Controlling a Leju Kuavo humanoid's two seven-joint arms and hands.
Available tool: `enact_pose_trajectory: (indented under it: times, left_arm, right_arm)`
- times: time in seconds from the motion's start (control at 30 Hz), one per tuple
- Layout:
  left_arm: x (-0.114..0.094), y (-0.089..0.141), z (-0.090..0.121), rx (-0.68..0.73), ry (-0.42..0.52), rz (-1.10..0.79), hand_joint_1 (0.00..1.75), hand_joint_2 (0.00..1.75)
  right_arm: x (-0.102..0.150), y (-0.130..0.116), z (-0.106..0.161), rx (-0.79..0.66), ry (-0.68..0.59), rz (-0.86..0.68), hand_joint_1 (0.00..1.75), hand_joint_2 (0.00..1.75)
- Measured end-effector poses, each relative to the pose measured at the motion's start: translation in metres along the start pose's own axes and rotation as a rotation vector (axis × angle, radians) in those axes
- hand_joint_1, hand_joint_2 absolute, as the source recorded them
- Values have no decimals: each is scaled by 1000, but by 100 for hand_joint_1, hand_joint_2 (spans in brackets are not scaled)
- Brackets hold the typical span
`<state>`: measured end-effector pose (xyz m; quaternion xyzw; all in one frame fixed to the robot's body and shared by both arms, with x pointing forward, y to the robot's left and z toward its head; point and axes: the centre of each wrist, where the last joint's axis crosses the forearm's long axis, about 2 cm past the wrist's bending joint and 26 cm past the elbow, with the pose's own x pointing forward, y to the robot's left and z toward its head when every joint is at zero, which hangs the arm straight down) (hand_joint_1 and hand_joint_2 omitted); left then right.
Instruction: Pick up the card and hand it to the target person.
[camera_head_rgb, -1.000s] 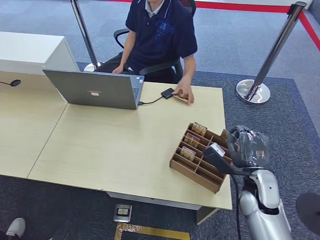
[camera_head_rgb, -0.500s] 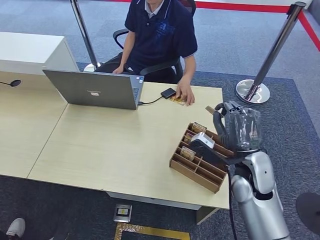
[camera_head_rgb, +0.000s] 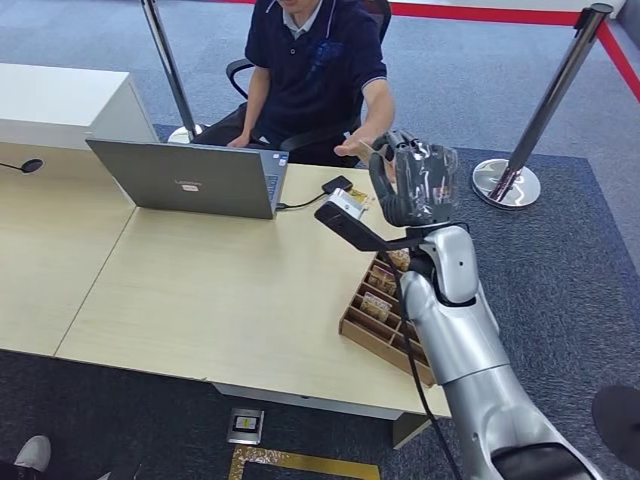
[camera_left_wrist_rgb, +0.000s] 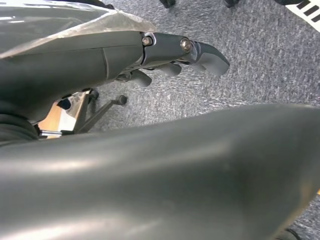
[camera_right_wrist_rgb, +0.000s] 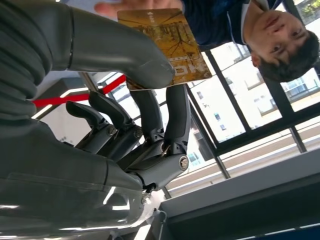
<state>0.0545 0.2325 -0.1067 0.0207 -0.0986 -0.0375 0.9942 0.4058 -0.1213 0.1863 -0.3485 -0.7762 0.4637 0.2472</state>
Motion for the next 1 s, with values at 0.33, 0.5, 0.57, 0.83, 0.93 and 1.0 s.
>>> enact_pose_trajectory:
  times: [0.33,0.5,0.57,0.83,0.93,1.0]
  left_arm:
    - [0,-1,0,-2,10,0,0,0]
    - [0,-1,0,-2,16,3,0,0]
    - [0,-1,0,-2,16,3,0,0]
    - [1,-1,0,-3,15,-1,0,0]
    - [0,-1,0,-4,15,-1,0,0]
    - [0,-1,0,-5,16,0,0,0]
  right_arm:
    - [10,16,-3,94,-3,-22,175,175]
    - [21,20,-4,132,-25,-44,175,175]
    - [26,22,-5,140,-30,-51,175,175]
    - [34,23,-8,129,-27,-104,0,175]
    - [35,21,-6,62,14,-193,0,175]
    - [35,20,-4,22,38,-237,0,175]
